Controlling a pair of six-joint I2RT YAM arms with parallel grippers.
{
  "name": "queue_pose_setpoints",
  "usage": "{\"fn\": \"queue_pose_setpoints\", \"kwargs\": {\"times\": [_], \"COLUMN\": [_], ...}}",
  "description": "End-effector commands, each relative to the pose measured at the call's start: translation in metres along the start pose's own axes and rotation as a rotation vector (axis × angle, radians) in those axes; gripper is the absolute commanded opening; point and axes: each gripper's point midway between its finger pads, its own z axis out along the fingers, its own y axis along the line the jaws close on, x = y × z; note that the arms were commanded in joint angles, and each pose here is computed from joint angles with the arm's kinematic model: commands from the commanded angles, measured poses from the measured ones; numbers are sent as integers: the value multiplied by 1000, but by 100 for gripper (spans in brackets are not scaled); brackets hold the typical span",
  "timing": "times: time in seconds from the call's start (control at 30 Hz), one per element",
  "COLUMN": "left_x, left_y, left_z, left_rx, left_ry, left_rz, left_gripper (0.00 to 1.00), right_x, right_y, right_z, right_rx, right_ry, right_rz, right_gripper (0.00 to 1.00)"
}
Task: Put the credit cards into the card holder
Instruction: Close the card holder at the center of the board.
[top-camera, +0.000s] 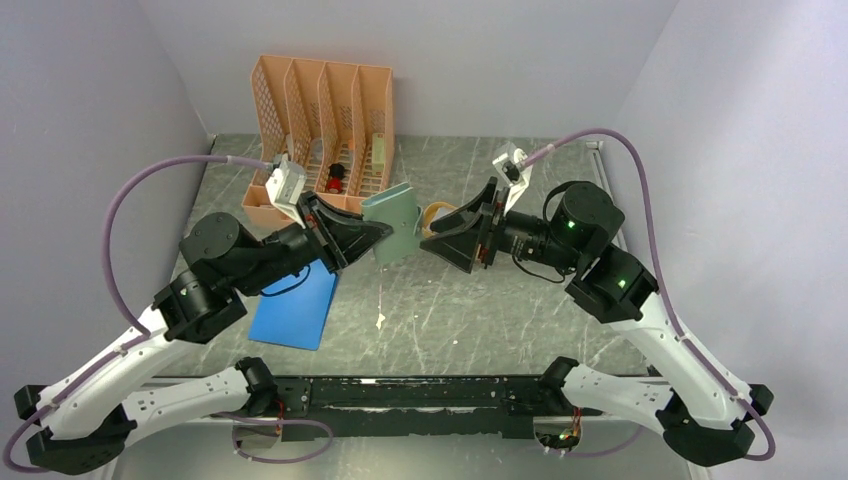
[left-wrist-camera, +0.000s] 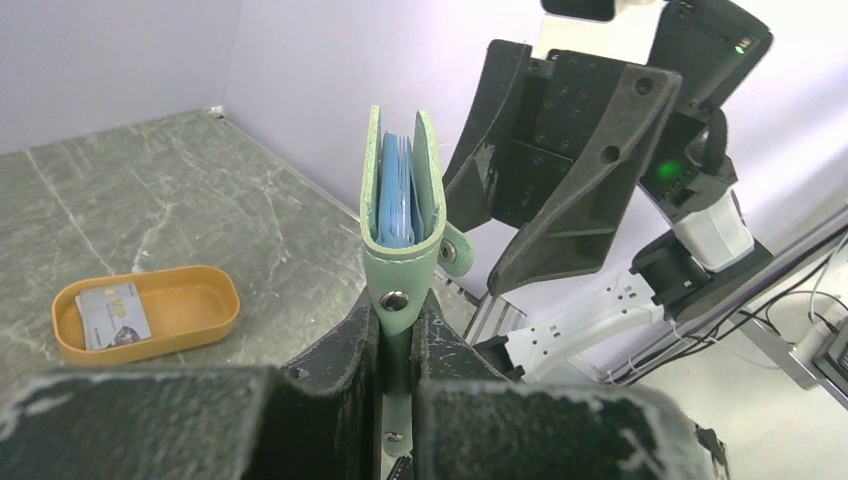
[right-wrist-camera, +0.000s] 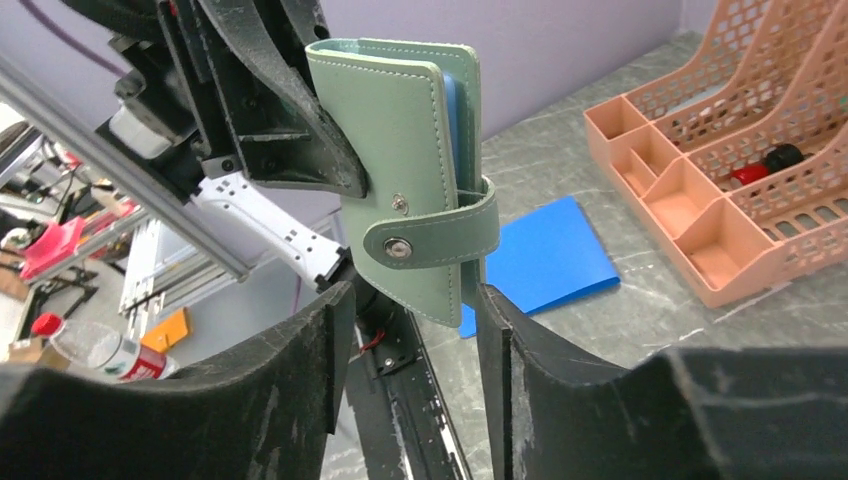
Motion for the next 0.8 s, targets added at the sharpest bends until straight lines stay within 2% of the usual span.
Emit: {"fn": "queue_pose_setpoints", "kwargs": {"times": [0.0,0.17,0.2,0.3,0.37,0.5,0.7,0.77], "left_x": [-14,-20,-21,-20,-19,-18,-16,-15], "left_y": [4,20,23,33,37,40,43,44], "left_z": [4,7,7,11,13,14,13,13], "left_rx": [-54,-154,-176,-235,-260,-274,-290,-293], "left_ry": [-40,-60,-63,-47,-35,-34,-24,-22], "left_rz": [-37,-65,-66,-69,-69,-68,-61,-60], "left_gripper": [5,5,5,5,5,5,5,5], "right_x": [-12,-27,-29,-32,-31,-26,-21,-23], "right_y": [-15,-27,-30,-40,-47,-53,-53,-53], "right_z": [-2,-1,0,3,7,16,24,24], "right_rx": [88,155,175,222,252,258,233,235], "right_ry": [-66,-152,-162,-183,-175,-148,-138,-145], "right_rz": [-9,4,12,36,55,74,87,88], "right_gripper": [53,63,70,73,72,61,64,56]}}
